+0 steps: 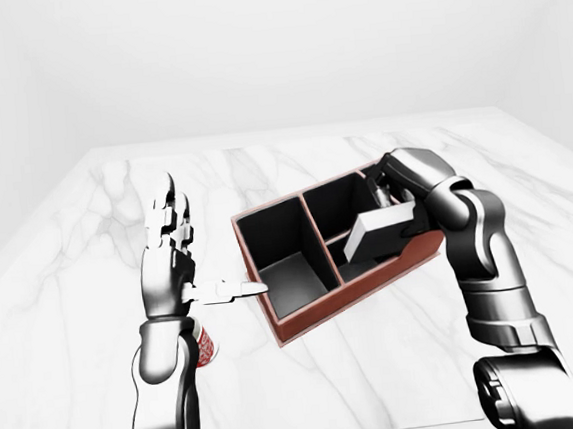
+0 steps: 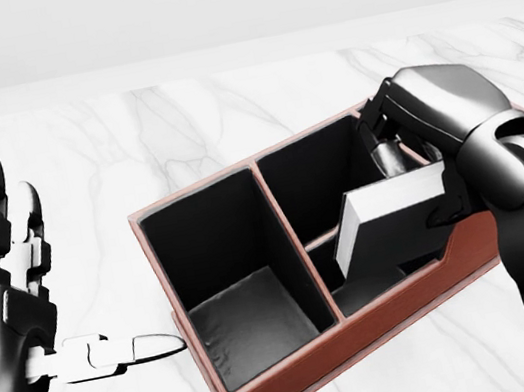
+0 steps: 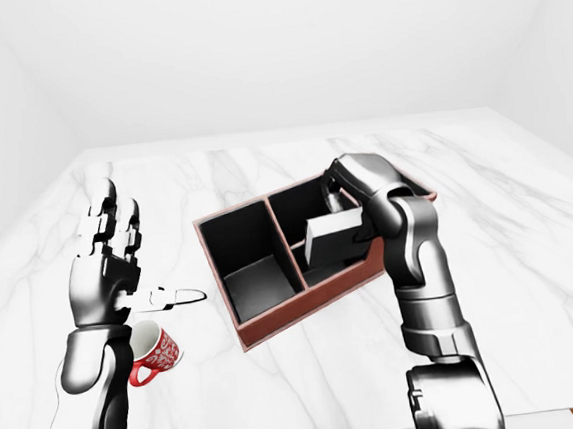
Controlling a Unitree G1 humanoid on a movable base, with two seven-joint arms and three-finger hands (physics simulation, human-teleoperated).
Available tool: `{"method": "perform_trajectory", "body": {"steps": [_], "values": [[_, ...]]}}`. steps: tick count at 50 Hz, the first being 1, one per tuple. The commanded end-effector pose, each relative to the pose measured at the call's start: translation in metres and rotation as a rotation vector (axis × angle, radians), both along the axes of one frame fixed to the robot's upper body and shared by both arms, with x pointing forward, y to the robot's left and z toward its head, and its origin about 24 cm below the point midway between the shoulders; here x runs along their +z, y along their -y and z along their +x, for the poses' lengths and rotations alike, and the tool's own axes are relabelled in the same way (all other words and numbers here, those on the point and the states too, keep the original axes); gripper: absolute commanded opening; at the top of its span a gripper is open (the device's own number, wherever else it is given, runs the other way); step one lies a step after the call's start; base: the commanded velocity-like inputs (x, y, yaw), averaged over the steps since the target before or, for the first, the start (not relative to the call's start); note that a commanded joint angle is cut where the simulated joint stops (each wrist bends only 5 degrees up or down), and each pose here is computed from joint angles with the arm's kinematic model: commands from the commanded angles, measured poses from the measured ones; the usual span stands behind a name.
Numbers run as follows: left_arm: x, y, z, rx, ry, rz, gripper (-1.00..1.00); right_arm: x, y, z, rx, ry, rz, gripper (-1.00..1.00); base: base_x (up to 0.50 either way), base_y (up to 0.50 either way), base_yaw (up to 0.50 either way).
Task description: Pick up the book and place it in the back compartment of the caddy.
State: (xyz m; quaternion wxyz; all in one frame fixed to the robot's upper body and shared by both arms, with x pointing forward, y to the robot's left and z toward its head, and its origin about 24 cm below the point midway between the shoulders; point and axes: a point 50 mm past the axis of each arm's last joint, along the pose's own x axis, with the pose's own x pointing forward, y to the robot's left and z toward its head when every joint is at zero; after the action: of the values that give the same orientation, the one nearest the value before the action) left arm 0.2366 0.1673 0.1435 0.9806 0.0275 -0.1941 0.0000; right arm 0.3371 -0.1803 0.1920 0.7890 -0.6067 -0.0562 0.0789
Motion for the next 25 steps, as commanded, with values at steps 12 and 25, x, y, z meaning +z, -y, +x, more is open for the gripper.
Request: {"method": "perform_trajectory", "body": {"steps": [12, 25], "values": [[0.001, 0.000, 0.000, 0.002, 0.003, 0.001, 1.00, 0.006, 0.000, 0.013, -0.006, 0.039, -0.038, -1.00, 0.00, 0.00, 0.00], [0.000, 0.000, 0.000, 0.002, -0.002, 0.002, 1.00, 0.002, -0.003, 0.018, 0.006, 0.041, -0.041, -1.00, 0.00, 0.00, 0.00]]}}
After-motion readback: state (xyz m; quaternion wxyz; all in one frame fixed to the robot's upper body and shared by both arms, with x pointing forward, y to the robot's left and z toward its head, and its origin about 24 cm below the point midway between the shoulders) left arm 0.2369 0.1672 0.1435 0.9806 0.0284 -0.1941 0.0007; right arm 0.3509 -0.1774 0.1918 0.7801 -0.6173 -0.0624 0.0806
